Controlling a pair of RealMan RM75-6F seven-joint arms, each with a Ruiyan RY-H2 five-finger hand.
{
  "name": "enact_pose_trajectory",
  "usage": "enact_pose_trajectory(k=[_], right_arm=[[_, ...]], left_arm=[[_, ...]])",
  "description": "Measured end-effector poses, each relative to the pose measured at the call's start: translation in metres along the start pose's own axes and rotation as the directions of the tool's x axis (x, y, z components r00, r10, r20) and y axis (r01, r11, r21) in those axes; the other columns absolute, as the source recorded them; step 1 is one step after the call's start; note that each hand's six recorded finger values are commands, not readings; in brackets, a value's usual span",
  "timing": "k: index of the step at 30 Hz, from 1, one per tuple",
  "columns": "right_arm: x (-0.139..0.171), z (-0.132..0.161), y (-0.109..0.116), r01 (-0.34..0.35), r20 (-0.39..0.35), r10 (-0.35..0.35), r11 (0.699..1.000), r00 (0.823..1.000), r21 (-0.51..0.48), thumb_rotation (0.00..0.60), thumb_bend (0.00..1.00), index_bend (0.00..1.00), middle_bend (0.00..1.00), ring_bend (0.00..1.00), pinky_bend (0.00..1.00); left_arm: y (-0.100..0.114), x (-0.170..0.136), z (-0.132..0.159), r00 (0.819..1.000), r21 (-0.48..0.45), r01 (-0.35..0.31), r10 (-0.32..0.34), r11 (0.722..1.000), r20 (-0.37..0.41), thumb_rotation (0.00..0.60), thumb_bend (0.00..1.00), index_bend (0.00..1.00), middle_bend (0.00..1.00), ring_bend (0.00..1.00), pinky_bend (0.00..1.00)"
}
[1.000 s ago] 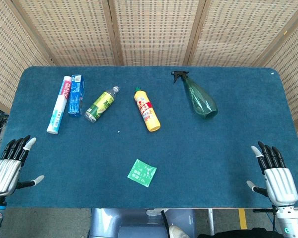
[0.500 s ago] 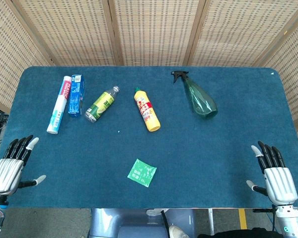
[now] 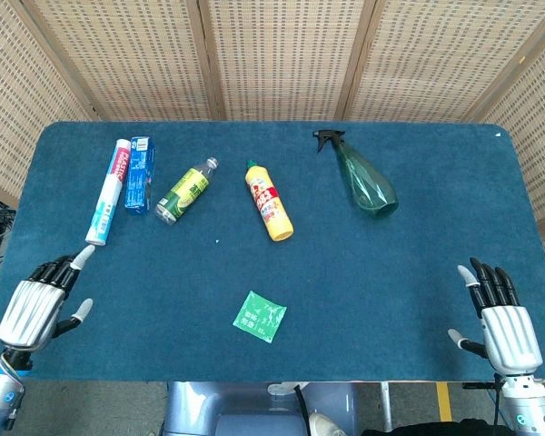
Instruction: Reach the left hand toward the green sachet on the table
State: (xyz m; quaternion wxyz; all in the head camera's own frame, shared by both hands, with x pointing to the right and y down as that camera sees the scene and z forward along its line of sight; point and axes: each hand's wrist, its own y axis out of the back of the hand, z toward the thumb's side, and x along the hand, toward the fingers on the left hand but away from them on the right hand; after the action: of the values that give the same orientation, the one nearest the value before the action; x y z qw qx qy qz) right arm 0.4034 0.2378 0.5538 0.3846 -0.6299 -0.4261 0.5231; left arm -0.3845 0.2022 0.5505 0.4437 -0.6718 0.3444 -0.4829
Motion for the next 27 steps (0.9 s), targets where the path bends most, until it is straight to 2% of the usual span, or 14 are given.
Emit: enact_pose_trajectory(k=[3, 7, 9, 13, 19, 22, 27], right_arm=[[-0.001, -0.001, 0.001, 0.004, 0.005, -0.003, 1.0, 1.0, -0.005, 0.6, 0.0, 0.0, 0.0, 0.0, 0.0], [-0.001, -0.004, 0.002, 0.009, 0.014, -0.009, 1.0, 1.0, -0.012, 0.6, 0.0, 0.0, 0.0, 0.0, 0.0], [-0.002, -0.006, 0.004, 0.015, 0.019, -0.014, 1.0, 1.0, -0.018, 0.6, 0.0, 0.0, 0.0, 0.0, 0.0], [-0.003, -0.008, 0.007, 0.025, 0.026, -0.024, 0.999, 0.999, -0.036, 0.6, 0.0, 0.01, 0.0, 0.0, 0.0], [-0.004, -0.012, 0.013, 0.046, 0.032, -0.045, 0.997, 0.998, -0.055, 0.6, 0.0, 0.02, 0.0, 0.0, 0.0], [-0.004, -0.014, 0.016, 0.055, 0.036, -0.053, 0.997, 0.998, -0.062, 0.6, 0.0, 0.02, 0.0, 0.0, 0.0], [-0.005, -0.016, 0.018, 0.063, 0.039, -0.06, 0.995, 0.997, -0.072, 0.6, 0.0, 0.02, 0.0, 0.0, 0.0]], left_arm=[[-0.004, 0.011, 0.017, 0.996, 0.011, 0.042, -0.043, 0.999, 0.076, 0.6, 0.75, 0.0, 0.66, 0.6, 0.57], [-0.013, 0.028, 0.047, 0.975, 0.081, 0.103, -0.116, 0.991, 0.189, 0.6, 0.83, 0.0, 0.7, 0.61, 0.58], [-0.017, 0.033, 0.059, 0.962, 0.107, 0.129, -0.151, 0.986, 0.229, 0.6, 0.91, 0.0, 0.7, 0.61, 0.58], [-0.031, 0.043, 0.082, 0.919, 0.161, 0.217, -0.257, 0.963, 0.3, 0.6, 0.99, 0.0, 0.71, 0.62, 0.58], [-0.05, 0.057, 0.112, 0.838, 0.248, 0.343, -0.414, 0.906, 0.354, 0.6, 1.0, 0.0, 0.71, 0.62, 0.58], [-0.055, 0.065, 0.124, 0.813, 0.277, 0.371, -0.454, 0.886, 0.365, 0.6, 1.0, 0.0, 0.71, 0.62, 0.58], [-0.061, 0.073, 0.142, 0.78, 0.296, 0.411, -0.5, 0.862, 0.375, 0.6, 1.0, 0.0, 0.71, 0.62, 0.58]])
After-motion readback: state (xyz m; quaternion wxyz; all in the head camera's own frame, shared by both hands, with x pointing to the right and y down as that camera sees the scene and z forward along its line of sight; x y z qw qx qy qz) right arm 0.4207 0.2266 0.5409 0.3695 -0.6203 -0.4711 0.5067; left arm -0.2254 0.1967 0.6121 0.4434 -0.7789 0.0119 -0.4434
